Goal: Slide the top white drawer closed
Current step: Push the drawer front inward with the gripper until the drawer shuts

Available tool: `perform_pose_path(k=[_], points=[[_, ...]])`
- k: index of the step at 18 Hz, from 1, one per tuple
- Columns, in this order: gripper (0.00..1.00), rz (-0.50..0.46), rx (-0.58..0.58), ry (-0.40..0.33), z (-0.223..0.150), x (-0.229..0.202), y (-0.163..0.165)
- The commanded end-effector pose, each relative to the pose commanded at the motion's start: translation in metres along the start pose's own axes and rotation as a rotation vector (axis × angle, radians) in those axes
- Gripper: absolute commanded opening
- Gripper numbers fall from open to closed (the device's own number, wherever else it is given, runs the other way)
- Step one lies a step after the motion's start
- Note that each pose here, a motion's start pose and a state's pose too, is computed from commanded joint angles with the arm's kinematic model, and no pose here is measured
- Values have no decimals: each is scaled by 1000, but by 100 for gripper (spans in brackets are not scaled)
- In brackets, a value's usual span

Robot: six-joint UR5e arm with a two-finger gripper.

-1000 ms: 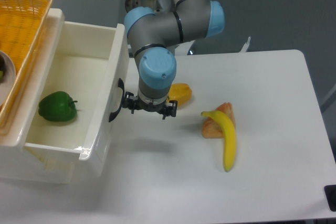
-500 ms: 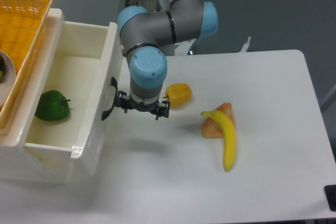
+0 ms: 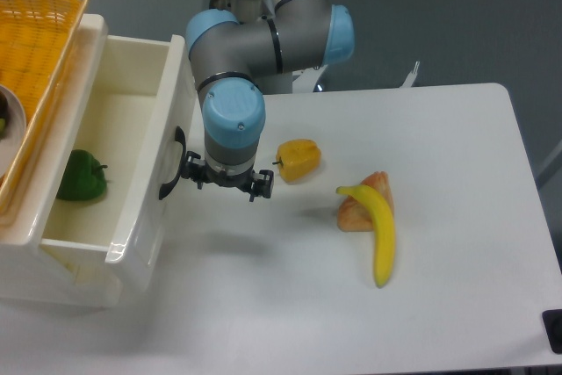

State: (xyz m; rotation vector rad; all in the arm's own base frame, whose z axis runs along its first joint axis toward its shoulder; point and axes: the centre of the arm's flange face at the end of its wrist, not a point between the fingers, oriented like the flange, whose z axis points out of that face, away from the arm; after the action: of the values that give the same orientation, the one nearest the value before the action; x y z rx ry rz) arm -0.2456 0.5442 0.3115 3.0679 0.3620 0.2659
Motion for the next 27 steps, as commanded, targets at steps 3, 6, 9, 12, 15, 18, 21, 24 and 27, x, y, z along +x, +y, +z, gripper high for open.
perform_pose_path(k=[3,6,9,12,15,18,21,24,27], points=[[100,6,-3,0,2,5,-2],[100,12,-6,0,3,9,-2],[100,38,-8,-4,4,26,-4],[100,43,-12,-4,6,32,-6],[100,48,-14,-9,6,35,-5],[100,48,-17,-9,6,34,-4],[100,57,-18,-12,7,40,-5],[100,60,-20,-11,8,41,-6],[100,64,-18,-9,8,44,-6]])
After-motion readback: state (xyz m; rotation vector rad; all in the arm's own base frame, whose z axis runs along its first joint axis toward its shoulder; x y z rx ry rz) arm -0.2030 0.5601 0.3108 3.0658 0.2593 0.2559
